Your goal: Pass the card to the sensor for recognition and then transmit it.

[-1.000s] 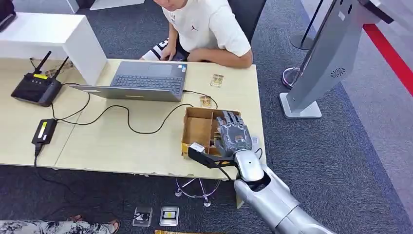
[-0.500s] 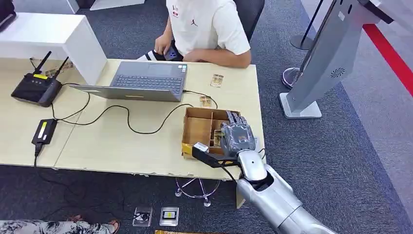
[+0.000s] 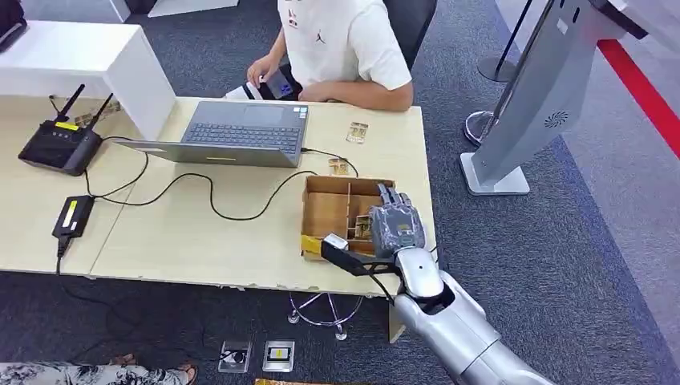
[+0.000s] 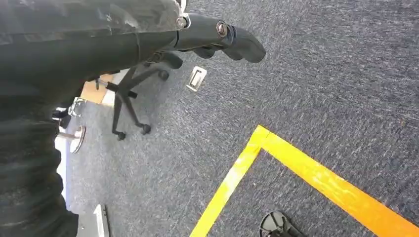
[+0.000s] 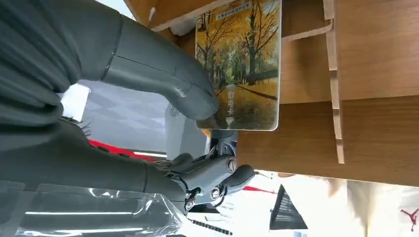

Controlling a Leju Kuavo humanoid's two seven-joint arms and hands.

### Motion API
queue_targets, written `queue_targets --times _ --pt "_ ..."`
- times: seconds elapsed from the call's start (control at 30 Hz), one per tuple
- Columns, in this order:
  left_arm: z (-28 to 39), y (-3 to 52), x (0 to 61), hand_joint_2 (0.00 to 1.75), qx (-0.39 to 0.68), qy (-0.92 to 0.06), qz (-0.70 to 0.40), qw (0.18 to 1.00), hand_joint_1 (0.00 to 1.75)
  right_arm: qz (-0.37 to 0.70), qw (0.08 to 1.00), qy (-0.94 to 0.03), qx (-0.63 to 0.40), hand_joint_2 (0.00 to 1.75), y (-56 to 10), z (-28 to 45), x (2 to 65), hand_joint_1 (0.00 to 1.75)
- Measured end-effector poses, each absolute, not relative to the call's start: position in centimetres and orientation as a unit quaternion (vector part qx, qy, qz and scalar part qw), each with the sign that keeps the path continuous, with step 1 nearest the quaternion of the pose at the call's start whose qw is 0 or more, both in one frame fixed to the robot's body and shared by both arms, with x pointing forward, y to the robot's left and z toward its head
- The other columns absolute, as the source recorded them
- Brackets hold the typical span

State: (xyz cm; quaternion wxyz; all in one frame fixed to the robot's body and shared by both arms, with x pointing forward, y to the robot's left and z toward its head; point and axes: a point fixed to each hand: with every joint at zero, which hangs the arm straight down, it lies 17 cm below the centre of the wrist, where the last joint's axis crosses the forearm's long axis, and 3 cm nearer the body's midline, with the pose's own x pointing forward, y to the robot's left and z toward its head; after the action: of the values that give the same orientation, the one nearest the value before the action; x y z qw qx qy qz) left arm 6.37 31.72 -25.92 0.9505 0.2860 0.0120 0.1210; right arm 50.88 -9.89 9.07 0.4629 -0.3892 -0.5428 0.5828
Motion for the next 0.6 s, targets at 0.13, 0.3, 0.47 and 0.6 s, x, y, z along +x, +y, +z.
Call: queue_targets --times 0.13,0.3,0.47,0.6 --pt "-26.0 31.5 6.6 1.75 0.282 0.003 0.126 0.951 0.0 0.572 0.472 -0.544 -0.394 1.75 -10.5 9.3 50.9 1.27" --pt "-26.0 31.5 6.8 1.75 0.278 0.0 0.13 0.952 0.0 0.567 0.476 -0.542 -0.398 1.75 -11.2 9.3 51.0 1.55" --pt "-26.1 31.4 7.0 1.75 0.274 -0.008 0.133 0.952 0.0 0.559 0.48 -0.541 -0.406 1.75 -12.2 9.7 51.1 1.73" --pt "-26.1 31.5 7.1 1.75 0.275 -0.008 0.136 0.952 0.0 0.553 0.476 -0.545 -0.413 1.75 -12.9 10.2 51.3 1.75"
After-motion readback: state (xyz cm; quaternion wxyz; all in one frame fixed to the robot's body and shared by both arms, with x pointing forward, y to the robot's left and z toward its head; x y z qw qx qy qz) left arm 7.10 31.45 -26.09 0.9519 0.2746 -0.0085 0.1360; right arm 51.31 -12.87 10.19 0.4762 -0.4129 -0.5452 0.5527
